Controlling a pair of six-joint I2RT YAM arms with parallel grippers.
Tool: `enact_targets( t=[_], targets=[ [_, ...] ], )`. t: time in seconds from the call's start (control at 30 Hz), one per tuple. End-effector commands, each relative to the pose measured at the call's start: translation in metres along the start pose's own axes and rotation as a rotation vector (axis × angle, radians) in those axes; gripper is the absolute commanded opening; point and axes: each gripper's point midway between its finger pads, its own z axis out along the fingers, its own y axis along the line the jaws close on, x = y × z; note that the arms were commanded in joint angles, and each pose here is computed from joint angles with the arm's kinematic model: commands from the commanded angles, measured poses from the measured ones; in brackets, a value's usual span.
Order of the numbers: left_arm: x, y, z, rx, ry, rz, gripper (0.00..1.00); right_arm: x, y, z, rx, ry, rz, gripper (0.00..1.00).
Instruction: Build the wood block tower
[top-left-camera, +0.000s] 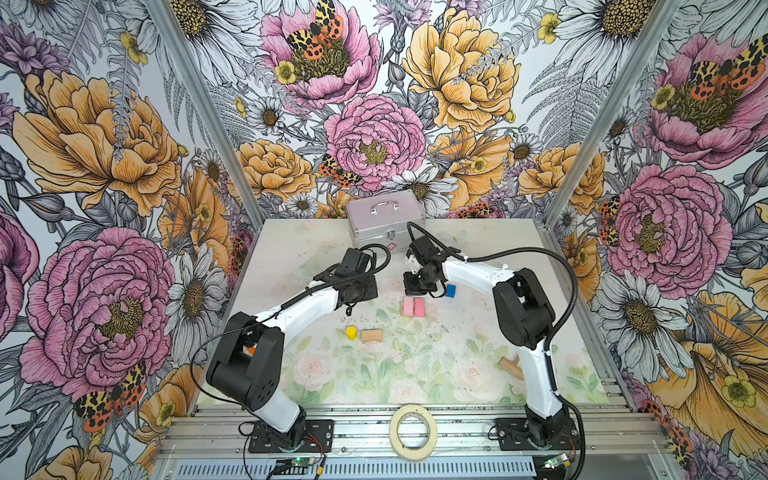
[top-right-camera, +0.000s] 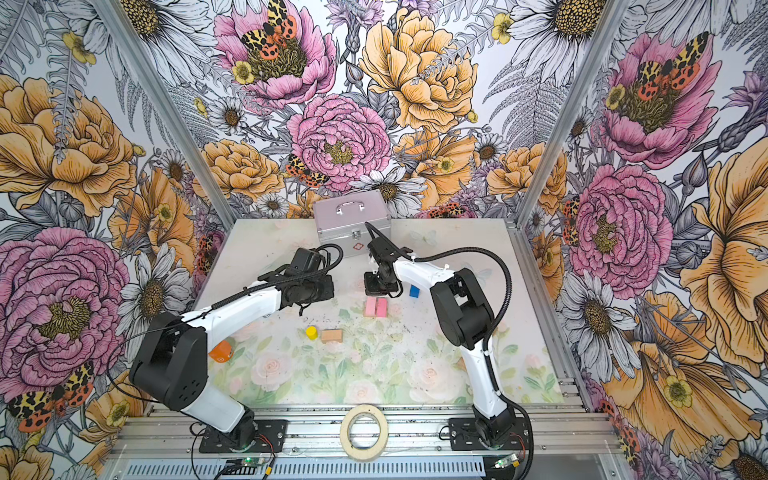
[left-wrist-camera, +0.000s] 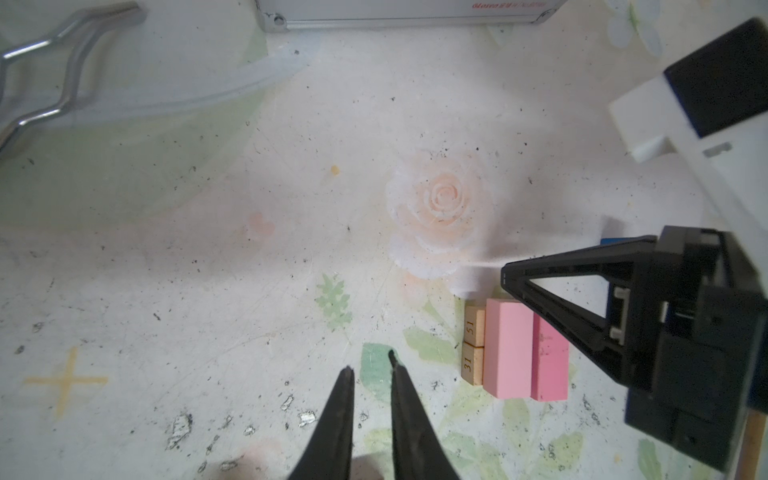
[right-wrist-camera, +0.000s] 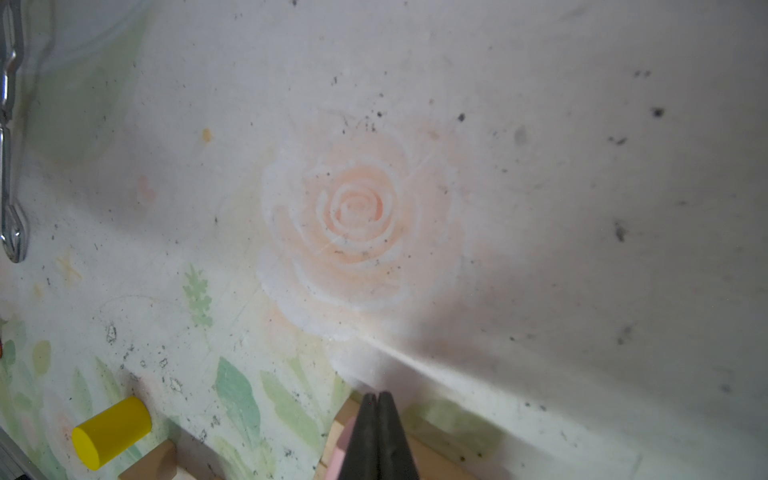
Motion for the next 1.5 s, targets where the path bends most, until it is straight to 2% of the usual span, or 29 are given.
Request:
enact_targets(
  t=[0.0, 1.2, 1.47],
  targets=[
    [-0.003, -0.004, -0.001, 0.025, -0.011, 0.002, 0.19, -0.005, 0.010, 0.000, -0.022, -0.010, -0.018, 0.00],
    [-0.002, -0.005, 0.000, 0.024, -0.006, 0.004, 0.19, -0.005, 0.016, 0.001, -0.026, -0.011, -0.012, 0.00],
    [-0.004, -0.007, -0.002, 0.033, -0.010, 0.003, 0.19, -0.028, 0.026, -0.030, -0.024, -0.104, -0.017, 0.00]
  ],
)
